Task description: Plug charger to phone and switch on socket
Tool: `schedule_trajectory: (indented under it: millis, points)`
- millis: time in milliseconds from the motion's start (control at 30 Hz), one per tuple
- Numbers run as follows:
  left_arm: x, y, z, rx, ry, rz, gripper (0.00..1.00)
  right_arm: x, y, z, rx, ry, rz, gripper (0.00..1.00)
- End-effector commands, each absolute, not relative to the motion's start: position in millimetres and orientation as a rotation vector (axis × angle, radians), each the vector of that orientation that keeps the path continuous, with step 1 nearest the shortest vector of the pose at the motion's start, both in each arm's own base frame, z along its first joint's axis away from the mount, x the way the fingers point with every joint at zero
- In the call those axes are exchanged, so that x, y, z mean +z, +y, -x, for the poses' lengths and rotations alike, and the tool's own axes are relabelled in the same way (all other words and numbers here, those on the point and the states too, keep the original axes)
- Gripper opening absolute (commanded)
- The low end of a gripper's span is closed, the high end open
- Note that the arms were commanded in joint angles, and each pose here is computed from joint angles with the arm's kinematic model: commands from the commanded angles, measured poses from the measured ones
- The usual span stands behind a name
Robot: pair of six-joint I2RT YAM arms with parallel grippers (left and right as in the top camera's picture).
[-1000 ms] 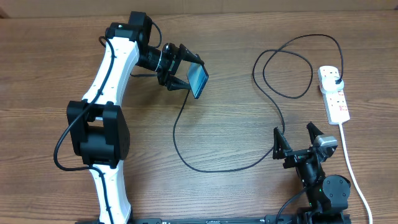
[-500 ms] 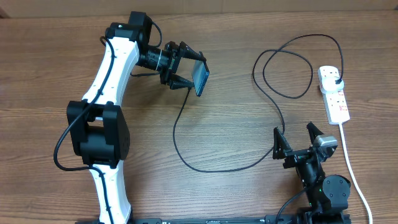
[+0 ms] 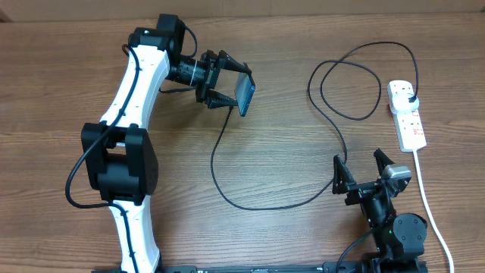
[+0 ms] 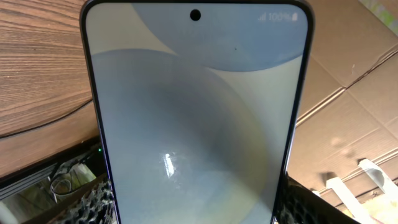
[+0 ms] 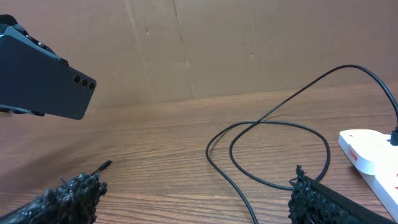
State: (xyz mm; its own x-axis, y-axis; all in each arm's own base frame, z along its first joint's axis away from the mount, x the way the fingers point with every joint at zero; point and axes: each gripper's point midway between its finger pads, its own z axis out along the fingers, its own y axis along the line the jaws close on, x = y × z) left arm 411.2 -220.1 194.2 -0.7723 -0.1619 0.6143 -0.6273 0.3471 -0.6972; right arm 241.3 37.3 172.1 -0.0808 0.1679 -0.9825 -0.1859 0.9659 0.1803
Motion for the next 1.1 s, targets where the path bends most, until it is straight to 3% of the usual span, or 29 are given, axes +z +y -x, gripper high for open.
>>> schedule_trajectory:
  millis: [0,533,800,1067]
  points:
    - [215.4,-222.8,-413.8,1.489,-2.138,-0.657,0.49,171.6,39.0,-240.9,0.299,1.620,0.022,1.00]
    - [215.1,-222.7,-413.9,1.488,-2.140,-0.657,0.50,171.7,43.0,-240.0,0.322,1.621,0.036,1.00]
    - [192.8,-213.8,-418.5,1.371,-2.277,-0.713,0.50,172.0,49.4,-238.4,0.547,1.632,-0.141,1.00]
    - [155.3,-188.8,-427.7,1.118,-2.511,-0.826,0.50,175.9,75.9,-228.8,0.801,1.648,-0.140,1.00]
